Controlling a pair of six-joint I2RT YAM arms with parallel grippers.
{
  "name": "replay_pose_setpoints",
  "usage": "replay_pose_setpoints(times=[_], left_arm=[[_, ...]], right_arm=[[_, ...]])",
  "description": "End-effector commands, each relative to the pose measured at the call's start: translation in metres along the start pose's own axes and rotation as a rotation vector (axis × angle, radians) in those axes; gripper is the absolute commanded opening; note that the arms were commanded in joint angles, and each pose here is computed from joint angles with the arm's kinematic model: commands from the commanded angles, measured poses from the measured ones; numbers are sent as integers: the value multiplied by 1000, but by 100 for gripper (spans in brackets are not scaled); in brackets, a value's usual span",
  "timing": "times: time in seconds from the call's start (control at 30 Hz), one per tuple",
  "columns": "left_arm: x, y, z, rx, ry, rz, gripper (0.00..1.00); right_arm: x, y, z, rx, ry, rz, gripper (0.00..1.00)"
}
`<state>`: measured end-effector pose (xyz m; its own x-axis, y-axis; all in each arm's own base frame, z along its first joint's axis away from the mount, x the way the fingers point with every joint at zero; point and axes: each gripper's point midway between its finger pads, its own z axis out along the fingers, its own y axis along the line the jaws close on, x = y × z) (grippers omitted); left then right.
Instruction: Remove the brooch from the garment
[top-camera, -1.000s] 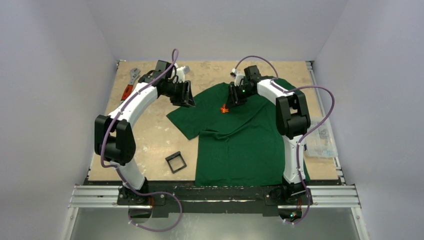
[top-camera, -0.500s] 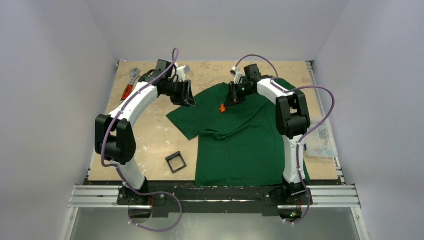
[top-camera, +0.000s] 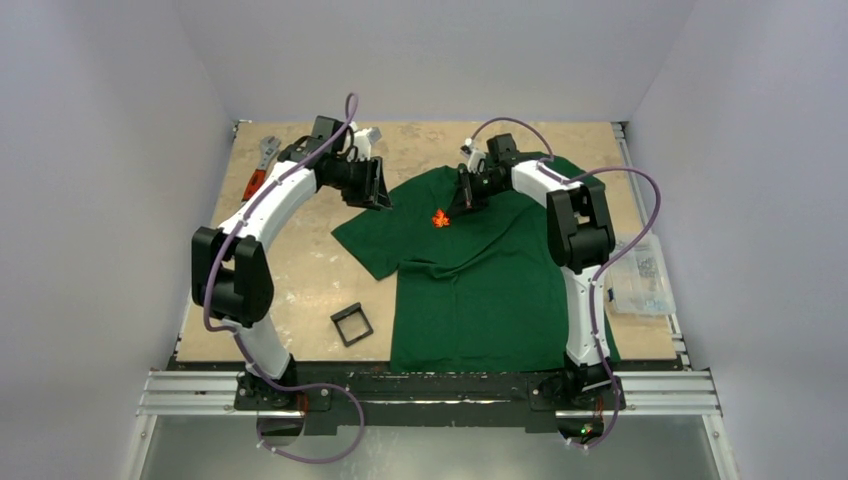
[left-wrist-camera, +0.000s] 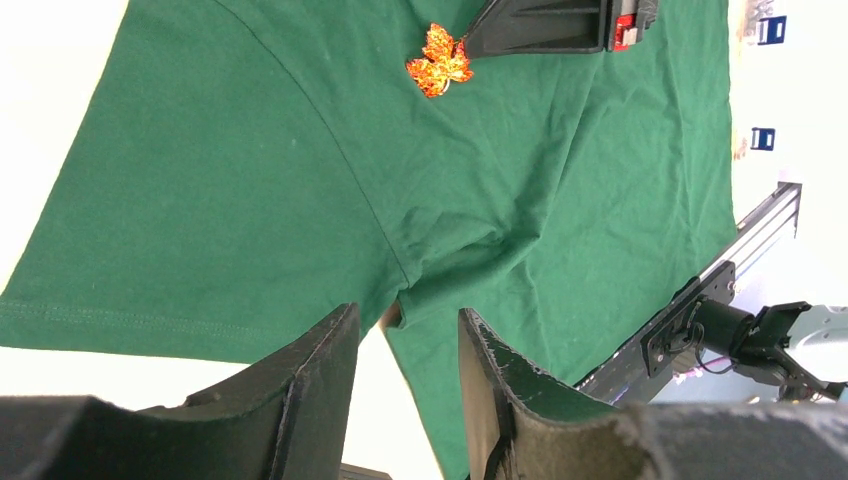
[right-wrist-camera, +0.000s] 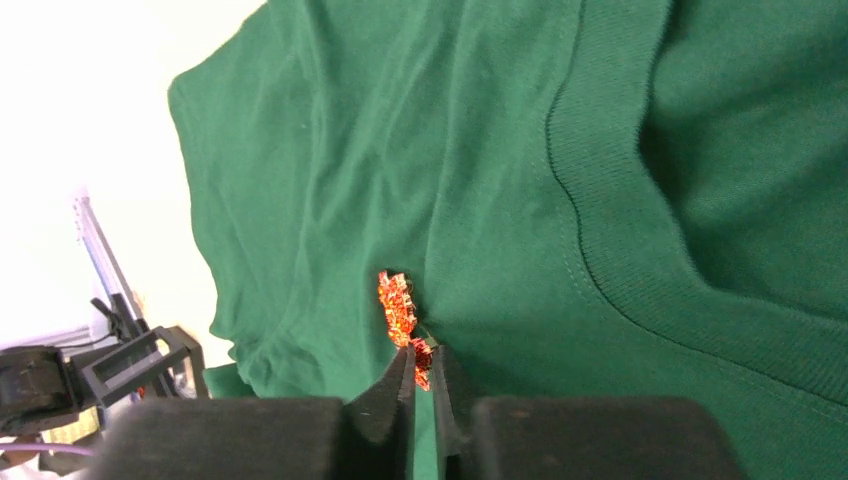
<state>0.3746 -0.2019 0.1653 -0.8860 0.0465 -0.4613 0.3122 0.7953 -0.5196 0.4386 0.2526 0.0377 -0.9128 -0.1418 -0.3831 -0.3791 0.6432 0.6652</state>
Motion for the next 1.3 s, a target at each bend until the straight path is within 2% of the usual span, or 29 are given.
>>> replay_pose_setpoints(times=[0.0,0.17,0.3,0.5,0.6,0.8,1.03,1.23,1.27], left_arm=[[-13,-8,-2,21,-28,41,40],[-16,-8,0,22,-40,61,40],[-18,-17,7,14,-55,136,41],[-21,-40,39,-1,-73,250,37],[-21,-54,59,23,-69,254,36],[-15,-67,91,102,-73,202,36],[-2,-57,111,147,-8,125,34],[-4,-19,113,115,11,-23,34],[-4,-13,111,110,9,-36,34]], right_arm=[[-19,28,-13,-75,-42,-48,0],[-19,24,-33,-53,-66,-19,0],[-18,21,-57,-42,-104,15,0],[-3,31,-70,-51,-121,50,0],[-1,18,-77,52,-160,65,0],[-7,-2,-74,188,-231,112,0],[-20,17,-50,196,-211,72,0],[-13,27,-41,173,-188,66,0],[-12,30,-40,163,-184,60,4]])
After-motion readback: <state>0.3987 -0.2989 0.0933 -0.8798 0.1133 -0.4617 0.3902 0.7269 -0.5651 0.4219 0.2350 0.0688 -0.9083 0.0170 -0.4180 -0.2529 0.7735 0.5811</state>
